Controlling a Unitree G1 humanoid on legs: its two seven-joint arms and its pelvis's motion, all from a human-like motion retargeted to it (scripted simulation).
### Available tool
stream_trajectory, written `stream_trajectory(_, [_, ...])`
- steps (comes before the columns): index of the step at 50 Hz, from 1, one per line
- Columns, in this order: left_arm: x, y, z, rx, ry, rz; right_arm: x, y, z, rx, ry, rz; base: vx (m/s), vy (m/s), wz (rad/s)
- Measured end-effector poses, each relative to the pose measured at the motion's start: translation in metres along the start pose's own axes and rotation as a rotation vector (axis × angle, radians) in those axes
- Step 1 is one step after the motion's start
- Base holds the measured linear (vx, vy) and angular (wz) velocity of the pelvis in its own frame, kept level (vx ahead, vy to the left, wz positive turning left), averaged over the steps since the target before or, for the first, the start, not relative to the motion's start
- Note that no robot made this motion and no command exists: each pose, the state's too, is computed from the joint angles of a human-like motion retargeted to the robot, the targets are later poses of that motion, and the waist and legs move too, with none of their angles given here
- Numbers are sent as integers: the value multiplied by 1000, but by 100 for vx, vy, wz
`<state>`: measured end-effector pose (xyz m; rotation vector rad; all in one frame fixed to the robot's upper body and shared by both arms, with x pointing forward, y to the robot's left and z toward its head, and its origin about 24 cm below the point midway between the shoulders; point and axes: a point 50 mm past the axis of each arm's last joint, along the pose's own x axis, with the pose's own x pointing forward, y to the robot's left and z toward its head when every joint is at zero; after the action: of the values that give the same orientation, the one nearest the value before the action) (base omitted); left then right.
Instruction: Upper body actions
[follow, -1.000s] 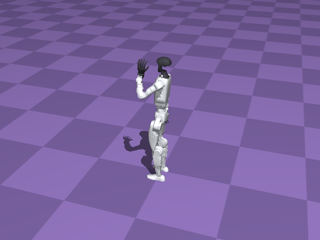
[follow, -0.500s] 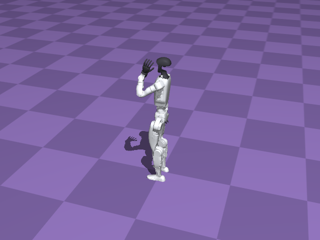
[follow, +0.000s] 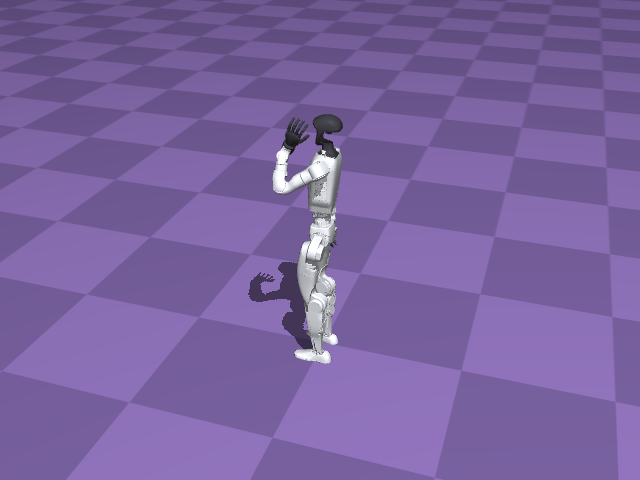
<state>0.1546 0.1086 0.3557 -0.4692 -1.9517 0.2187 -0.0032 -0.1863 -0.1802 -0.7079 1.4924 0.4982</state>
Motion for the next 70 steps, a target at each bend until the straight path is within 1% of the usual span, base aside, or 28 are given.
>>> stream_trajectory(8, [-6, 22, -9, 147, 48, 32, 0, -1, 2, 3, -4, -1, 0, 0, 0])
stream_trajectory(16, [-28, 75, -26, 437, 218, -25, 0, -3, 4, 16, -10, -7, 0, 0, 0])
stream_trajectory(23, [-76, 143, -22, 750, 493, -220, 0, -7, 7, 13, -19, -13, 0, 0, 0])
stream_trajectory(27, [-115, 183, -4, 910, 724, -342, 1, -8, 8, 10, -23, -16, 0, 0, 0])
stream_trajectory(30, [-151, 210, 18, 979, 959, -406, 1, -9, 9, 4, -24, -17, 0, 0, 0])
stream_trajectory(35, [-210, 239, 67, 960, 1385, -578, 1, -10, 9, 0, -25, -16, 0, 0, 0])
stream_trajectory(38, [-236, 249, 102, 957, 1575, -697, 1, -11, 10, -7, -26, -21, 0, 0, 0])
stream_trajectory(44, [-260, 260, 163, 951, 1798, -959, 1, -13, 11, -32, -27, -32, 0, 0, 0])
stream_trajectory(48, [-267, 265, 201, 893, 1959, -1071, 1, -13, 9, -35, -25, -32, 0, 0, 0])
stream_trajectory(55, [-276, 260, 250, 623, 2238, -1133, 1, -14, 8, -33, -23, -36, 0, 0, 0])
stream_trajectory(63, [-293, 242, 276, 464, 2342, -1179, 1, -12, 8, -45, -24, -30, 0, 0, 0])
stream_trajectory(66, [-308, 235, 286, 468, 2410, -1167, 1, -12, 9, -49, -26, -27, 0, 0, 0])
stream_trajectory(70, [-323, 233, 298, 618, 2473, -1134, 1, -11, 10, -43, -27, -23, 0, 0, 0])
